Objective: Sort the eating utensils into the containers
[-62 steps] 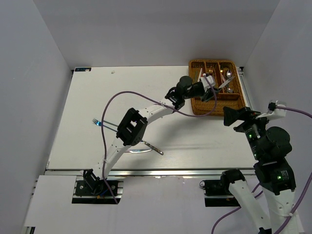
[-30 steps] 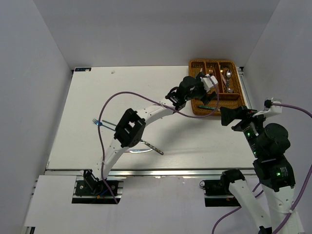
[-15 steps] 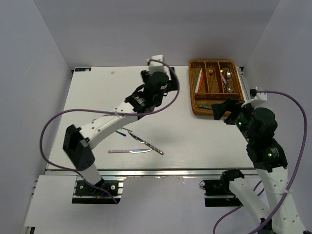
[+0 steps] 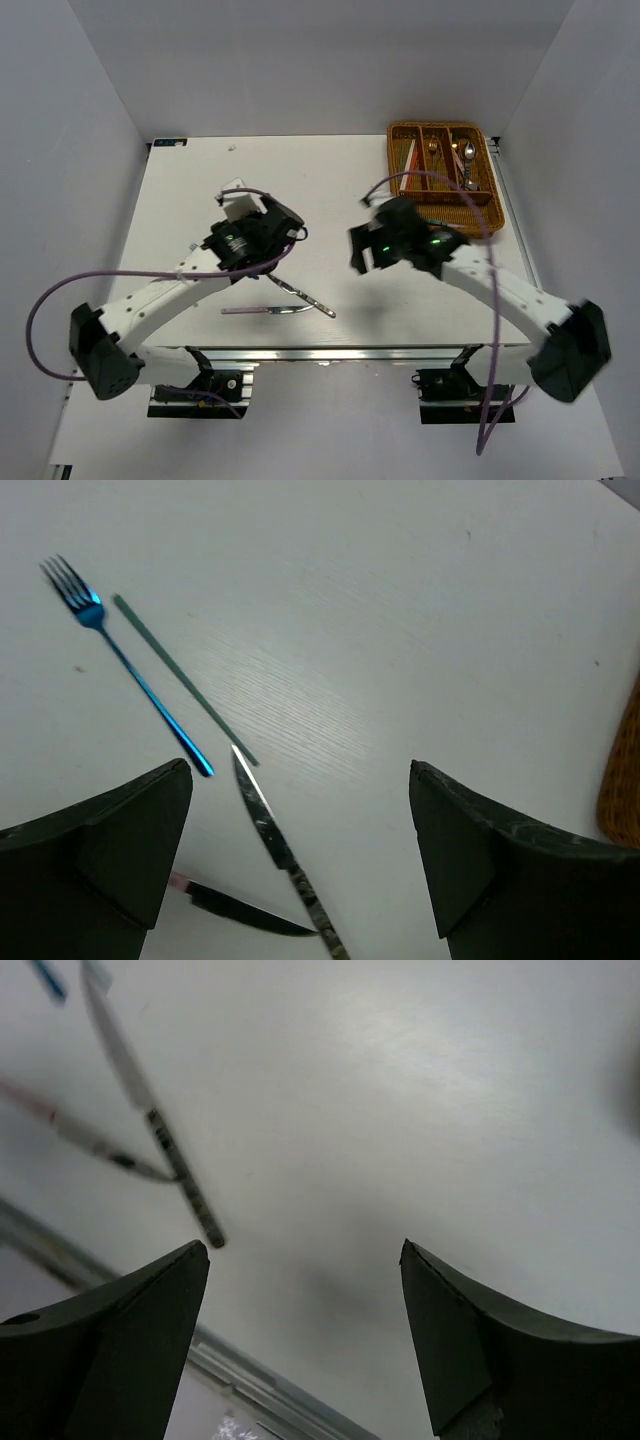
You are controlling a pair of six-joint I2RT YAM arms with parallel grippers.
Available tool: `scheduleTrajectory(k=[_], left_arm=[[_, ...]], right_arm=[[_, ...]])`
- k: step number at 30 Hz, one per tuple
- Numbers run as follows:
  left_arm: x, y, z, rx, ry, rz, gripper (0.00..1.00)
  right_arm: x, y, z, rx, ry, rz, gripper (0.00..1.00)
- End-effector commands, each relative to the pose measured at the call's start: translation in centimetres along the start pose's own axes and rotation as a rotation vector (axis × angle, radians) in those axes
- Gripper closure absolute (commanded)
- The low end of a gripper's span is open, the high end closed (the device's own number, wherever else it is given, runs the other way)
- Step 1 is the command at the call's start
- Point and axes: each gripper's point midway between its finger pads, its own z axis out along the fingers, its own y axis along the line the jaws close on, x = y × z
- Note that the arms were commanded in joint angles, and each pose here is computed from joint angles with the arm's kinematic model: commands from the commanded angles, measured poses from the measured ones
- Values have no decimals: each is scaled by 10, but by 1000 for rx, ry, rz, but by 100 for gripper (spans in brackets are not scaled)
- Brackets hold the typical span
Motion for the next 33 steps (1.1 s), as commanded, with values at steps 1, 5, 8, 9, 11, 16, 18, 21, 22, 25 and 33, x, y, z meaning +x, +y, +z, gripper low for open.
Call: scheduleTrajectory(k=[1,5,8,9,11,16,18,21,22,25,33], left_arm=[[-52,63,-21,-125,-136,-21,2],[-55,142,-2,-301,-99,60,2],[-64,185,8,-350,-88,-34,2],[-68,189,10,-349,-96,-66,2],[-74,209,11,-409,-120,-87,2],[-55,228,30,-470,-106,-33,2],[-51,221,34,-430,-83,-27,2],[-55,219,34,-409,-99,-30,2],[-55,217,34,-396,-95,-26,2],[-51,215,36,-380,-79,-14,2],[-48,209,39,-346,-58,1,2]], right_arm=[[39,83,28,-176,119,-259,18],[43,128,59,-173,99,-390,25],[44,139,79,-184,86,-409,31],[43,140,84,-179,84,-413,33],[50,144,99,-185,106,-432,36],[72,145,128,-141,174,-477,44],[76,147,134,-138,173,-481,48],[82,148,140,-143,184,-476,48],[83,148,142,-137,183,-476,49],[90,147,148,-134,198,-478,50],[109,135,169,-83,249,-497,57]])
